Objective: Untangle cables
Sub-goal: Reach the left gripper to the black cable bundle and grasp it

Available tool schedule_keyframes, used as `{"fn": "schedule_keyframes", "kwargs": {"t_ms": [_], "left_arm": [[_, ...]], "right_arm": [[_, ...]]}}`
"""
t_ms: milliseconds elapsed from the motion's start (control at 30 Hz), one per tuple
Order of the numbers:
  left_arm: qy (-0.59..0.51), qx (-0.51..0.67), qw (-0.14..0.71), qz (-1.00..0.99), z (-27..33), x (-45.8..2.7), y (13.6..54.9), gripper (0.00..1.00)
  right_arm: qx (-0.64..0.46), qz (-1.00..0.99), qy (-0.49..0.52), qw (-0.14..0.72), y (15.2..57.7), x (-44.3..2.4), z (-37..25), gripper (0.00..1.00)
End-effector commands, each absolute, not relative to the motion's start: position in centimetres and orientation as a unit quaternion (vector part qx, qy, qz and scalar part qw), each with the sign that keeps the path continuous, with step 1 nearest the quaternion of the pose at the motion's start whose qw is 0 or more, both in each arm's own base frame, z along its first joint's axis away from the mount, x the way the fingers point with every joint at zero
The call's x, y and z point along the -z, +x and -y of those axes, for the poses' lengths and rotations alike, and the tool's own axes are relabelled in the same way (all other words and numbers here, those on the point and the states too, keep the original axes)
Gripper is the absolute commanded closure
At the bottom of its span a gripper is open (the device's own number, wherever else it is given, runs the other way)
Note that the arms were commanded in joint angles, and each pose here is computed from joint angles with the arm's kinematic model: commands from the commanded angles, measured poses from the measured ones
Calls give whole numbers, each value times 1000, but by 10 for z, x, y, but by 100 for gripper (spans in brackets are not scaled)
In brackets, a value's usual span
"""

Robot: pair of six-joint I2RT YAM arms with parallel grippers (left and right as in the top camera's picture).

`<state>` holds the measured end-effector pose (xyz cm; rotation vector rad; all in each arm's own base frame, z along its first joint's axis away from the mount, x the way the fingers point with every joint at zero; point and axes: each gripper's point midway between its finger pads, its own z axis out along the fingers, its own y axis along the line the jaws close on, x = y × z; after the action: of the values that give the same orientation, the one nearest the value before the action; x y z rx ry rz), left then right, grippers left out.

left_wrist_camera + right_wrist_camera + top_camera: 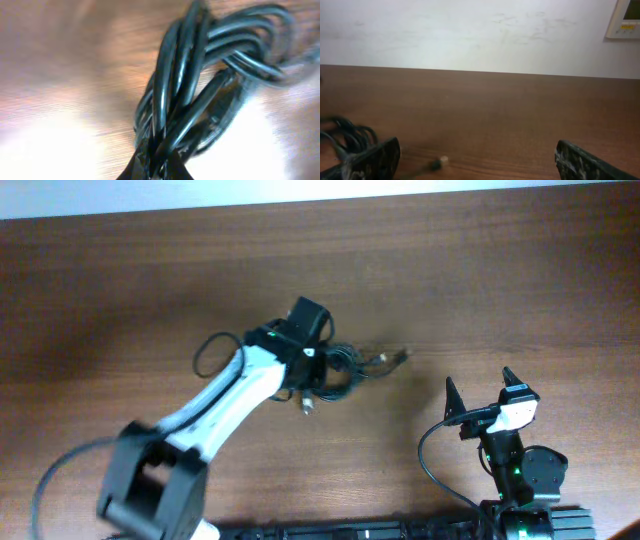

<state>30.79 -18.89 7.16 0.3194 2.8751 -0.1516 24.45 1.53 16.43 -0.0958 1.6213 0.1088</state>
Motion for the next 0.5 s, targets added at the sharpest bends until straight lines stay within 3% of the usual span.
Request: {"fn": "schedule_keyframes", "kwargs": {"t_ms": [0, 167, 300, 367, 467], "left_arm": [[268, -31, 183, -945, 164, -113, 318, 98], [276, -33, 182, -943, 164, -114, 317, 97], [276, -33, 182, -943, 164, -114, 317, 86], [275, -33, 184, -943, 165, -114, 318, 92], [273, -34, 194, -942, 166, -116, 323, 91]], "right_arm": [[-49, -725, -43, 685, 245, -161, -16, 2], [-49, -725, -43, 685, 245, -161, -16, 2], [-49, -725, -43, 685, 245, -161, -16, 2], [-49, -725, -43, 685, 245, -161, -16, 2], [-49, -725, -43, 685, 245, -161, -16, 2]]}}
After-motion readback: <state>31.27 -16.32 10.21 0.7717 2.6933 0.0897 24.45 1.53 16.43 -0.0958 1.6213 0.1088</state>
